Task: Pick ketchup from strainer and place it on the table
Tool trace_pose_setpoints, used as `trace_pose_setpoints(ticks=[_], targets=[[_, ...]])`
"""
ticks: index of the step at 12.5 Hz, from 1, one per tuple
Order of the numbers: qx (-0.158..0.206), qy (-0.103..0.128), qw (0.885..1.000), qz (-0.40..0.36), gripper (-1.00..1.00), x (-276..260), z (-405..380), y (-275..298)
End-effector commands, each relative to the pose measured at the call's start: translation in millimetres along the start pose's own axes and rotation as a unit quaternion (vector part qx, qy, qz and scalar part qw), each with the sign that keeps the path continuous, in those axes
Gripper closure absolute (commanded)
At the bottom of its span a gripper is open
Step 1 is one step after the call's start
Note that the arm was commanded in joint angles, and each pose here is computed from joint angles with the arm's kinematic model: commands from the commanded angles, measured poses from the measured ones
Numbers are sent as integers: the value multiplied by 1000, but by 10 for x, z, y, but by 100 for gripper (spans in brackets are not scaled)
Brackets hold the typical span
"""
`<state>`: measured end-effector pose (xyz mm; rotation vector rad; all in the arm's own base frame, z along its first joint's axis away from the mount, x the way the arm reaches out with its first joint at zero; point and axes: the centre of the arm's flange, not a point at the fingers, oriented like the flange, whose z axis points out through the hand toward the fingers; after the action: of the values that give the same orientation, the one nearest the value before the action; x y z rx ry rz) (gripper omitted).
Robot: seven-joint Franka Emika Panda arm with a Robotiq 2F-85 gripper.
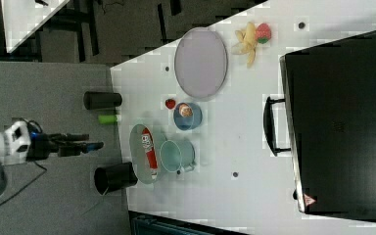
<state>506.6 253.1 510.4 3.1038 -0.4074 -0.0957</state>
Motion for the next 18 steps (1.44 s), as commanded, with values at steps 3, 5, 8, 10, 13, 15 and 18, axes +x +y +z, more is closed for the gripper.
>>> trace_pose_setpoints(ticks=[3, 5, 8, 10, 13, 15, 18], targets=[[6, -26, 996, -84, -100, -708, 649, -897], [13, -20, 995, -93, -100, -816, 1013, -1065], [6, 1, 994, -111, -100, -903, 1657, -1155], [15, 12, 993, -119, -100, -913, 2043, -1208], [26, 6, 992, -126, -100, -876, 2548, -1268], [30, 7, 991, -133, -100, -841, 2837, -1277], [40, 4, 991, -126, -100, -866, 3198, -1304]])
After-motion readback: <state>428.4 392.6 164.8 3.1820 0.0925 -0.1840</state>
